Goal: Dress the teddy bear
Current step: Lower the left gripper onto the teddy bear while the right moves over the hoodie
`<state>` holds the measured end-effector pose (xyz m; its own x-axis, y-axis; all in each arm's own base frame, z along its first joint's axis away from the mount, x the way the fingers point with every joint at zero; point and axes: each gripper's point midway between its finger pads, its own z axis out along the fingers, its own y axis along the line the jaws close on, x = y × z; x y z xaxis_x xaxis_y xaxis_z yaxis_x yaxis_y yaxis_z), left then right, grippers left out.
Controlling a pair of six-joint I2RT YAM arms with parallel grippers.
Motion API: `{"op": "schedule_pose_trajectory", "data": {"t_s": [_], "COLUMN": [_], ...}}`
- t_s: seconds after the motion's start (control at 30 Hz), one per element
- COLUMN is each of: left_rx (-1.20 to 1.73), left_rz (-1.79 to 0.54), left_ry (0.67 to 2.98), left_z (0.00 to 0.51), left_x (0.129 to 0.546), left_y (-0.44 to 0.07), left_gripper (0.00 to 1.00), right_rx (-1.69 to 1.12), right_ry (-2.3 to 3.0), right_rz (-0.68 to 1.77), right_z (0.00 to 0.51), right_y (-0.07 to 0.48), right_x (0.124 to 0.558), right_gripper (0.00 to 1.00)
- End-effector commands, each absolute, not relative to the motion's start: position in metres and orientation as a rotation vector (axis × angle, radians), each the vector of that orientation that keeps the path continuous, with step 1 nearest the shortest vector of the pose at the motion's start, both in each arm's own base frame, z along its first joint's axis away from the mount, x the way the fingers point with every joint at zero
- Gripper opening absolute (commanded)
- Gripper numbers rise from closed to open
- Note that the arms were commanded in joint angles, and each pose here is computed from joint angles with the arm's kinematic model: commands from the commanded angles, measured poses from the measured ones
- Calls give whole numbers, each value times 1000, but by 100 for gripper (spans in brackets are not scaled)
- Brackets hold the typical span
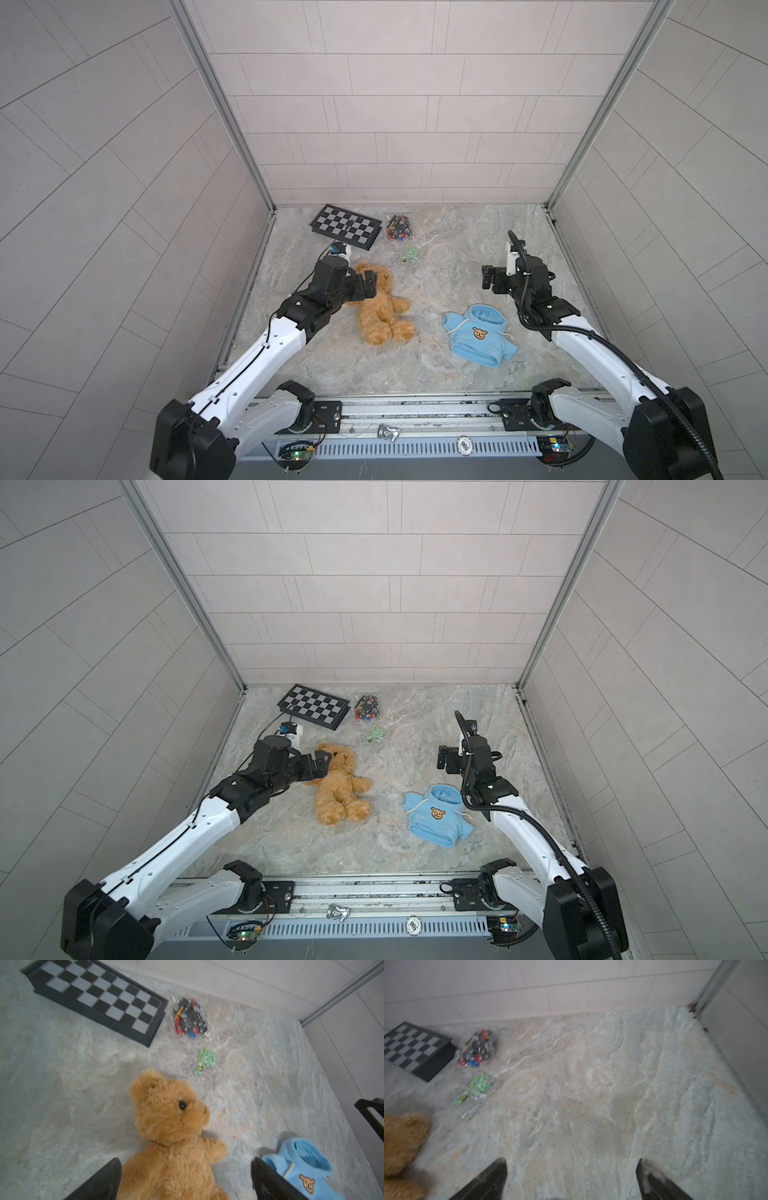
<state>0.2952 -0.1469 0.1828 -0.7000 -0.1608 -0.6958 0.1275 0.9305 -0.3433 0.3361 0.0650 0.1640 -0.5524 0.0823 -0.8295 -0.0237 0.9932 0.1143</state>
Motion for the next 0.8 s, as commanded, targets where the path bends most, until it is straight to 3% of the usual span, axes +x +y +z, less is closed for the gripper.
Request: {"op": "schedule_pose_trajectory", "data": {"t_s": [0.0,0.23,0.57,0.67,0.77], "left_rx": [-16,21,1,23,81], "left_rz": [-465,-376,-56,-24,-1], "left_ry": [2459,2575,2639,2638,2625], "left_z": [157,121,72,67,69], "left_x": [276,281,309,311,313], "left_y": [-162,-186,-164,-160,-159], "left_gripper": [100,100,95,83,62], "right_rx": [-52,-208,-279,-292,-305], "right_ry": [2307,2390,2440,2452,2469], "right_rz": [211,290,315,322,331], "right_z": [141,128,125,124,123], "right_y": [92,126,131,133,134], "right_x": [313,296,283,278,274], "right_gripper": [100,100,99,99,98]}}
